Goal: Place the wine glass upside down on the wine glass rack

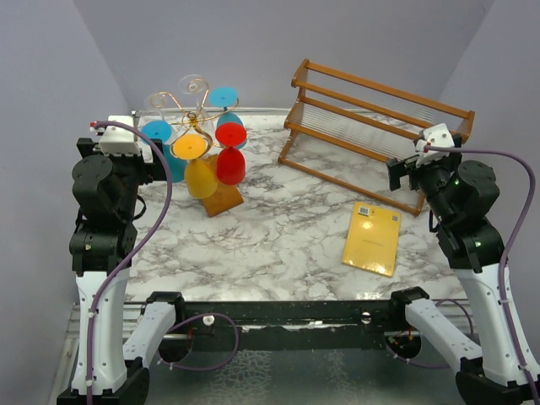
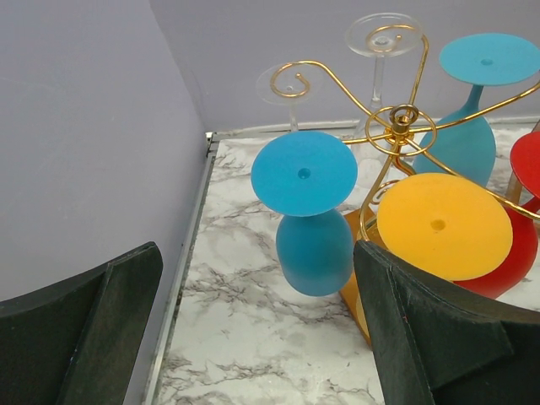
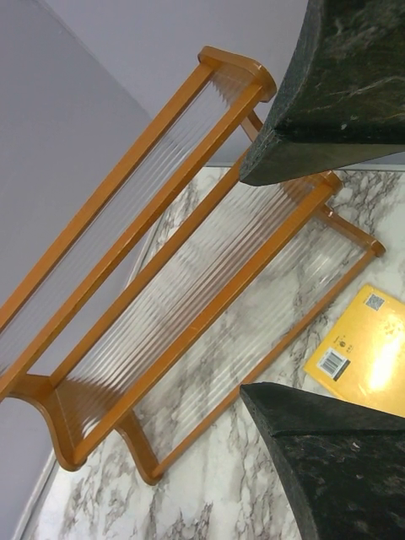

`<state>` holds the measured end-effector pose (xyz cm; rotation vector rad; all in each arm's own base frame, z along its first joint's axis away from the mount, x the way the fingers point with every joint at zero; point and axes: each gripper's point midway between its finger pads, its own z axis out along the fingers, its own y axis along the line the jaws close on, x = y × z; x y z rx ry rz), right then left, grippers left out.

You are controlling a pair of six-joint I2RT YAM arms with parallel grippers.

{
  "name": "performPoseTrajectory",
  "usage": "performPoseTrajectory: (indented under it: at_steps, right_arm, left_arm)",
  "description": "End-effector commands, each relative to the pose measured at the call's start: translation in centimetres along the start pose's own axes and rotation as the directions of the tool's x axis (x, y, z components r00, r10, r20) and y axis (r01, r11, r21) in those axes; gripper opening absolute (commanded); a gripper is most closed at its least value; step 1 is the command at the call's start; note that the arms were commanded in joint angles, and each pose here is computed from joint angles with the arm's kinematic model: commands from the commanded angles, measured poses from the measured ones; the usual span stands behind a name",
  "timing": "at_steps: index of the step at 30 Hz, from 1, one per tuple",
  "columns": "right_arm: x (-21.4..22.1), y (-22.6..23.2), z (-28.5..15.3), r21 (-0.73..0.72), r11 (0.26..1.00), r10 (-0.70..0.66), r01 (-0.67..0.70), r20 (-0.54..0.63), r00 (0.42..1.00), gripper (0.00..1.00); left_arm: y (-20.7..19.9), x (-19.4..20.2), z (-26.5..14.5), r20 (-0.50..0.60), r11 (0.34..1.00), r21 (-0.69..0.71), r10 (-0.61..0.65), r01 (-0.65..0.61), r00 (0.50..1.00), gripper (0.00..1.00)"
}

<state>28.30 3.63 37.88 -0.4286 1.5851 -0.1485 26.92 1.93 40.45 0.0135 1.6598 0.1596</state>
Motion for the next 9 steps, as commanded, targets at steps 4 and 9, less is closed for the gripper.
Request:
performPoseTrajectory:
  at_steps: [4, 9]
  right_arm:
    - [-0.19, -0.47, 0.15, 0.018, 1.000, 0.020, -0.020, 0.012, 1.000, 1.00]
    - [0.11, -0.48, 0.31, 0.017, 1.000, 0.025, -0.025, 0.005, 1.000, 1.00]
  left_arm:
    - [0.09, -1.09, -0.57, 0.033, 1.000, 0.003, -0.017, 0.017, 0.999, 0.99]
    - [-0.07, -1.05, -0.48, 0.031, 1.000, 0.009, -0.012, 0.011, 0.999, 0.99]
